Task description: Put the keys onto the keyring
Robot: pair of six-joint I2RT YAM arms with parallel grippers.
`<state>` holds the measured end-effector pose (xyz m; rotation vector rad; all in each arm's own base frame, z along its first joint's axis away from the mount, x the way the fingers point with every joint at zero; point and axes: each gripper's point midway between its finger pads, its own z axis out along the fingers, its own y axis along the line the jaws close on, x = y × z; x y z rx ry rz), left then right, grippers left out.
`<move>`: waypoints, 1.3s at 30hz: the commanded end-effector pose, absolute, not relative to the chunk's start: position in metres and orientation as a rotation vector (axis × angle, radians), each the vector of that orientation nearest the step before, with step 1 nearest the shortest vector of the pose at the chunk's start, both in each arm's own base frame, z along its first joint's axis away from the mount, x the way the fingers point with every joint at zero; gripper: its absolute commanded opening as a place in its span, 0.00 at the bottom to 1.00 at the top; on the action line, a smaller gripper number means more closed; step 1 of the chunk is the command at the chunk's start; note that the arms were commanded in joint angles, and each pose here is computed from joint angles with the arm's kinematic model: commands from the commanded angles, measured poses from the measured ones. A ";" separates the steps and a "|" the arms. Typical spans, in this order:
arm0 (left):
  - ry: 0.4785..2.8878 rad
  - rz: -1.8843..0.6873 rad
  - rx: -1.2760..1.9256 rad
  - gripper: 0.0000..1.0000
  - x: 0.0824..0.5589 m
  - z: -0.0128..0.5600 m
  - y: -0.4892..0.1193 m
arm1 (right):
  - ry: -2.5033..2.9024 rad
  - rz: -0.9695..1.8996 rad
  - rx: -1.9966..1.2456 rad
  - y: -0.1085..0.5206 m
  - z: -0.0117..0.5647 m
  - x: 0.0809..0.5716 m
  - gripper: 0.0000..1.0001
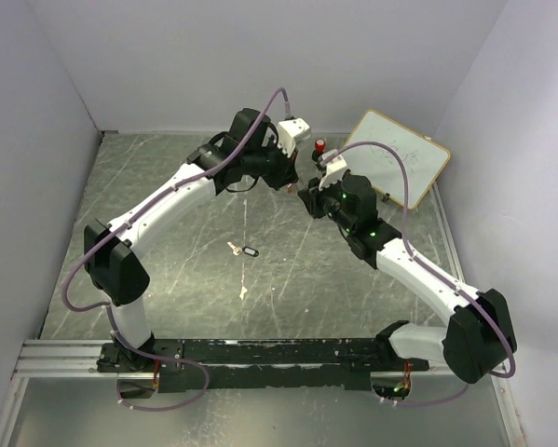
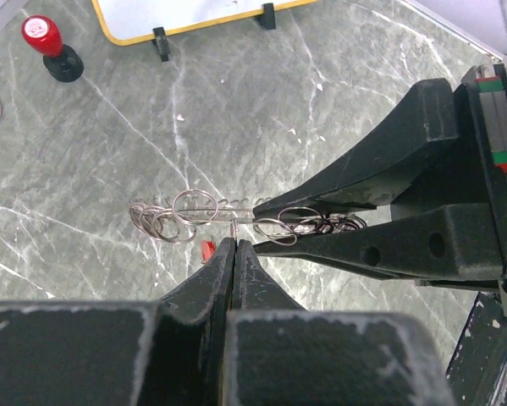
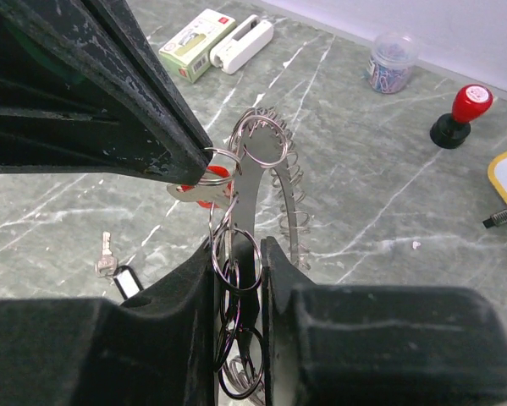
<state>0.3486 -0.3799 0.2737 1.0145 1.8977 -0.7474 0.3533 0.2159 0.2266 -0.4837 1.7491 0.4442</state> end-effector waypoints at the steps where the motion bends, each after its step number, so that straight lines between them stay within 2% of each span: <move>1: 1.946 -0.789 1.112 0.07 0.330 0.266 -0.380 | 1.673 0.381 -0.456 0.206 0.258 0.359 0.02; 5: 1.958 -0.777 1.149 0.07 0.331 0.260 -0.379 | 1.670 0.408 -0.433 0.203 0.266 0.351 0.37; 8: 1.950 -0.787 1.190 0.07 0.329 0.259 -0.378 | 1.616 0.418 -0.410 0.196 0.283 0.340 0.54; 10: 1.947 -0.789 1.213 0.07 0.328 0.259 -0.377 | 1.575 0.426 -0.402 0.192 0.296 0.332 0.60; 13: 1.935 -0.803 1.244 0.07 0.327 0.261 -0.374 | 1.540 0.427 -0.407 0.188 0.306 0.324 0.57; 16: 1.923 -0.821 1.272 0.07 0.325 0.263 -0.372 | 1.522 0.420 -0.486 0.192 0.304 0.320 0.44; 18: 1.917 -0.828 1.287 0.07 0.324 0.264 -0.370 | 1.540 0.419 -0.512 0.194 0.298 0.321 0.40; 31: 1.858 -0.875 1.375 0.07 0.312 0.272 -0.368 | 1.527 0.488 -0.689 0.220 0.273 0.317 0.41; 39: 1.827 -0.906 1.406 0.07 0.306 0.275 -0.369 | 1.524 0.527 -0.756 0.232 0.262 0.317 0.37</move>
